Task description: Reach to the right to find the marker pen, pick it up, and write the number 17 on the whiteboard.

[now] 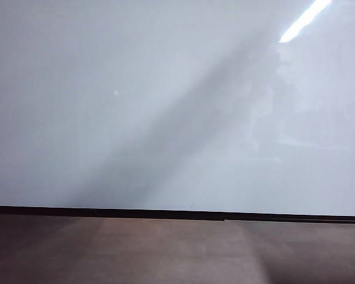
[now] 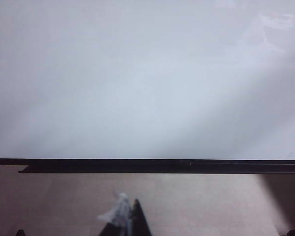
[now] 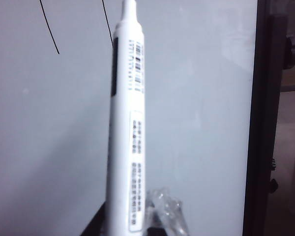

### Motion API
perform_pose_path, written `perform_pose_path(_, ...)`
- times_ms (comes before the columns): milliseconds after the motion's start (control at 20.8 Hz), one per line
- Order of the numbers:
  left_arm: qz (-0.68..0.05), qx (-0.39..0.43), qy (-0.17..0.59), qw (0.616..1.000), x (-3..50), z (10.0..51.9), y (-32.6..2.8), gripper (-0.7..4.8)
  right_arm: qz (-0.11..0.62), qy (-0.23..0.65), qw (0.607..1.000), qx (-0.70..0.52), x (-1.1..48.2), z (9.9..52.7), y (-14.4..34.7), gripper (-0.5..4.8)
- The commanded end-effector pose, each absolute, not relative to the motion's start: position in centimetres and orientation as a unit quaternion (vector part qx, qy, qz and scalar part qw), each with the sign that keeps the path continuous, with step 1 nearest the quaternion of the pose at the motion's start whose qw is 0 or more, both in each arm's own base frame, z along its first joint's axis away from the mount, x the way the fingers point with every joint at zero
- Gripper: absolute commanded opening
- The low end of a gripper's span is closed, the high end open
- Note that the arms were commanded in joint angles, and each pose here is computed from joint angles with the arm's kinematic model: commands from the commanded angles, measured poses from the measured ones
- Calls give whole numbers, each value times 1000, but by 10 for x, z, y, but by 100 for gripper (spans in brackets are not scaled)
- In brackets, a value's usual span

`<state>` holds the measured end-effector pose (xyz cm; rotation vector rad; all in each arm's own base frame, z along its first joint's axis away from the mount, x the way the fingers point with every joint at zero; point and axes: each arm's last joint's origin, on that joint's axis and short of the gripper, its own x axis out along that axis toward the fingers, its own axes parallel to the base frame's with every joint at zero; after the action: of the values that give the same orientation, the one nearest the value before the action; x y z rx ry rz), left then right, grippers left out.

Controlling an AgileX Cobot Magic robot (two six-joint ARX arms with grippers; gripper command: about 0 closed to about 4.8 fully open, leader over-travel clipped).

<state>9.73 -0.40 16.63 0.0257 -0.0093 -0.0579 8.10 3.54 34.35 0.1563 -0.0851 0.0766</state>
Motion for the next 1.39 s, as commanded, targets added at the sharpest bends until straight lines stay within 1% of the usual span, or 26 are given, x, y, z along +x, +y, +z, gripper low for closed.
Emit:
perform_pose_path(48,-31,13,-10,999,97,168,-4,-5,38,-32,996,72,80,342,35,-4)
perform_pose_path(433,-31,13,-10,999,97,168,-4,-5,36,-8,998,54,81,337,35,-4)
perform_pose_path(529,-31,13,-10,999,97,168,-4,-5,34,-1,999,30,81,335,35,-4)
perform_pose_path(577,-31,13,-10,999,97,168,-4,-5,18,4,1000,-1,84,330,33,-3)
perform_pose_path(625,-31,13,-10,999,97,168,-4,-5,3,2,1000,-1,85,322,27,-4)
perform_pose_path(721,-28,13,-10,999,97,168,-4,-5,41,2,999,18,88,297,16,-4)
perform_pose_path(769,-28,13,-10,999,97,168,-4,-5,41,-2,999,27,88,285,11,-4)
perform_pose_path(817,-30,13,-11,999,97,168,-4,-5,36,-10,999,34,87,272,6,-4)
perform_pose_path(913,-30,13,-10,999,97,167,-4,-5,-4,-39,998,39,84,243,-2,-3)
perform_pose_path(1009,-28,13,-10,999,97,167,-4,-5,-8,-61,997,48,85,214,-6,-4)
perform_pose_path(1202,-29,13,-10,999,97,167,-4,-5,-6,-57,997,53,94,187,-6,-4)
perform_pose_path(1394,-29,13,-10,999,97,167,-4,-5,-5,-48,997,54,97,174,-7,-4)
